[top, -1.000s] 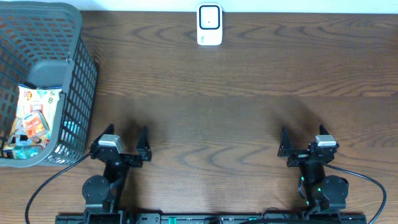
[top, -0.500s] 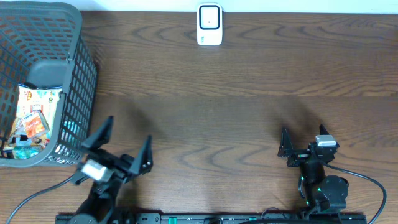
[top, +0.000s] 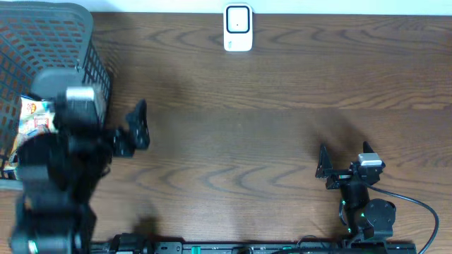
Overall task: Scan the item barcode
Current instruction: 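Move the left gripper up and into the grey basket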
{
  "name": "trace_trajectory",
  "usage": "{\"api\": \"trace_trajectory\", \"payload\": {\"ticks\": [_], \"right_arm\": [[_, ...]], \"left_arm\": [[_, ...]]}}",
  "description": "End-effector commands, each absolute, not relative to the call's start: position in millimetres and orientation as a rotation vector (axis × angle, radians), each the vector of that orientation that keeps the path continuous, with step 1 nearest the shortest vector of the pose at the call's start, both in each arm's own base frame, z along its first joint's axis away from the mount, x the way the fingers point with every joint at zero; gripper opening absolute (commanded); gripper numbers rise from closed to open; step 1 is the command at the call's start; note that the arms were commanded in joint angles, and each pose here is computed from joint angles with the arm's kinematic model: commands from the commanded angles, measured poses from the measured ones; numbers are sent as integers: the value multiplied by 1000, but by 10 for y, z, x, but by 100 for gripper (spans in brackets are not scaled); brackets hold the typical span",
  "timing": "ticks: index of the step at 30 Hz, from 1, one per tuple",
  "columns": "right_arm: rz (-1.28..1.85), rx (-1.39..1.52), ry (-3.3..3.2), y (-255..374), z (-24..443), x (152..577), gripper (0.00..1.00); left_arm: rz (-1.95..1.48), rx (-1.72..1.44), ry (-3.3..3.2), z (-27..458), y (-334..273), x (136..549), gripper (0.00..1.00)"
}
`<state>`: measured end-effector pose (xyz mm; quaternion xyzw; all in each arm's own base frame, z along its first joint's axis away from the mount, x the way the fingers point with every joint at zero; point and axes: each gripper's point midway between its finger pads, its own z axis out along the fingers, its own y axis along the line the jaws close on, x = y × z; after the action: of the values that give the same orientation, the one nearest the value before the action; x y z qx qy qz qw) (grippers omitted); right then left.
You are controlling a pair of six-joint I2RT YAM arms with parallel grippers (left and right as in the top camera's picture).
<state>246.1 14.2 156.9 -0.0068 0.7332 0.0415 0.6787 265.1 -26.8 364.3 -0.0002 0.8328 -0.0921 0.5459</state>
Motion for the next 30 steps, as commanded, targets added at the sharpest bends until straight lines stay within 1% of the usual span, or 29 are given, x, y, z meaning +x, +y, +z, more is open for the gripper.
{"api": "trace_trajectory", "payload": {"ticks": [1, 3, 5, 7, 11, 16, 18, 21, 24, 26, 30], "right_arm": [[85, 8, 1647, 102, 1564, 2460, 99], [85, 8, 1647, 102, 1564, 2460, 99], [85, 8, 1647, 102, 1564, 2460, 99], [85, 8, 1647, 102, 1564, 2460, 99], [85, 8, 1647, 102, 1564, 2460, 99], [85, 8, 1647, 102, 1564, 2460, 99], [85, 8, 1647, 102, 1564, 2460, 99], [86, 8, 1647, 102, 1564, 2460, 99], [85, 8, 1647, 102, 1564, 2460, 99], [85, 8, 1647, 102, 1564, 2460, 99], [85, 8, 1647, 102, 1564, 2460, 99]], "left_arm": [[-198, 52, 1998, 3830, -289, 2834, 98], [-196, 25, 2008, 3912, -267, 2958, 98], [-169, -123, 2048, 3984, -112, 3062, 98], [-99, -199, 2125, 4045, 56, 3113, 98], [75, -354, 2314, 4022, 472, 3156, 98], [111, -475, 2331, 3956, 813, 3506, 98], [148, -594, 2306, 3906, 1010, 3567, 98], [245, -914, 2206, 3833, 1470, 3514, 97], [370, -1124, 2114, 3782, 1917, 3367, 98], [449, -1224, 2091, 3694, 2219, 3253, 98], [490, -1315, 2108, 3512, 2473, 3159, 98]]}}
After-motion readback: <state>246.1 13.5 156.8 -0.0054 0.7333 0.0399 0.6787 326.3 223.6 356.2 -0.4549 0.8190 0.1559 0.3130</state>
